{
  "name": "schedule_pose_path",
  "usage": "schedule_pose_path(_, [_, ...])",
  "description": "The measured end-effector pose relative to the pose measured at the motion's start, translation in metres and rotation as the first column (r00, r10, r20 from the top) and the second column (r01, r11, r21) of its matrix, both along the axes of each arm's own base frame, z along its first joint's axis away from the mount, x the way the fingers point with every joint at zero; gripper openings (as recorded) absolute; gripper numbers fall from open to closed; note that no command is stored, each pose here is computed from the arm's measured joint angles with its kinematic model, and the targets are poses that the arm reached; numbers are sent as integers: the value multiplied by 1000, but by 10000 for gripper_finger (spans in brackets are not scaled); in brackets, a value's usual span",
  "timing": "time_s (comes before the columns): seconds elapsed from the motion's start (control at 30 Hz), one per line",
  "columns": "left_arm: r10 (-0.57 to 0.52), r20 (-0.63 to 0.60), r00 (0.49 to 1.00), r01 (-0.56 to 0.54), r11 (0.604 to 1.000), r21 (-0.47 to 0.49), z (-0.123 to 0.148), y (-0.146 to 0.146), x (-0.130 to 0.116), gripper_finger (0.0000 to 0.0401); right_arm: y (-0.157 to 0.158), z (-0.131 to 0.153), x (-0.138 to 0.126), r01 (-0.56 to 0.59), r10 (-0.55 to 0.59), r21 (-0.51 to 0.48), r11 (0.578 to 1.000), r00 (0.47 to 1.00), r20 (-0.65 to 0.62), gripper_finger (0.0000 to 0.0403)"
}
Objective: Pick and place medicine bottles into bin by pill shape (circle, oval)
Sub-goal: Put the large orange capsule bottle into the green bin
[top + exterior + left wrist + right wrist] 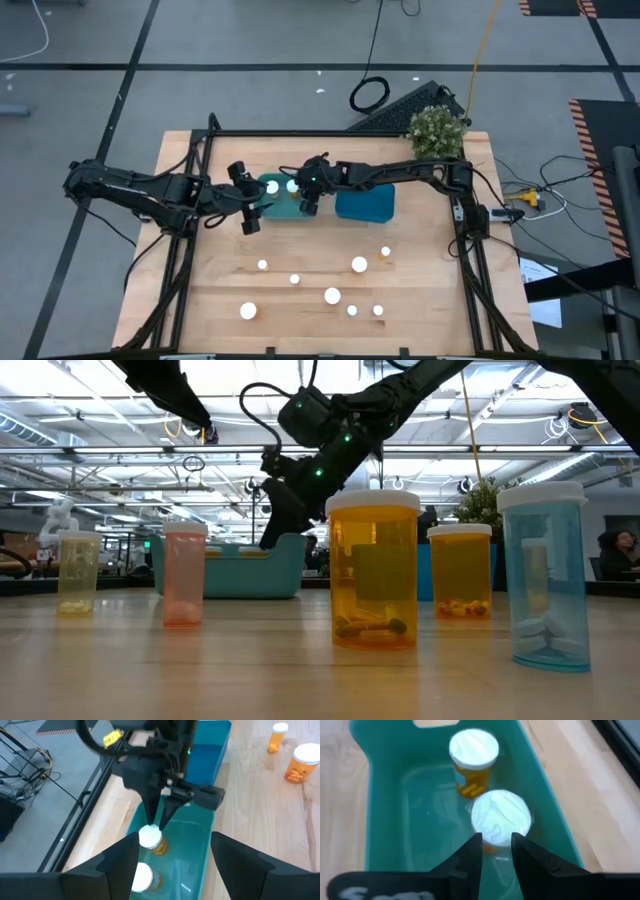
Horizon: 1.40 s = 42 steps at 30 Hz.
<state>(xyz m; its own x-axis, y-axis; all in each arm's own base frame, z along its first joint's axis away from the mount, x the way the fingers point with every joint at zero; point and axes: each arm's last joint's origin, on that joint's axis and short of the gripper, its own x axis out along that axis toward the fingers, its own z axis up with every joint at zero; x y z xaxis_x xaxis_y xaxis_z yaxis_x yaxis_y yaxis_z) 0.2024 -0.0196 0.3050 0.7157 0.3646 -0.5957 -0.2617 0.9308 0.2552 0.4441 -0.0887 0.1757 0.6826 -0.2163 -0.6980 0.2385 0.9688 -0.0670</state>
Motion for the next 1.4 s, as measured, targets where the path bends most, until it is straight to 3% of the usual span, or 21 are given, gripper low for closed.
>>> schedule_pose_path(0.6, [-2,-1,1000,2,1000,3,0,0,0,250,-1,-15,7,-30,29,44,999,999,27,79])
schedule_pose_path(0.83, [-7,-4,1000,7,1000,7,0,0,0,250,7,12,2,-51,48,34,998,996,71,79])
schedule_pose_path(1.13, [-3,0,1000,3,1000,1,0,0,0,250,60,65,-34,-138,144,112,984,988,-55,79])
schedule_pose_path(1.4, [-19,12,1000,19,999,-28,1,-1,1,250,131,87,-78,-193,231,206,959,956,-179,79])
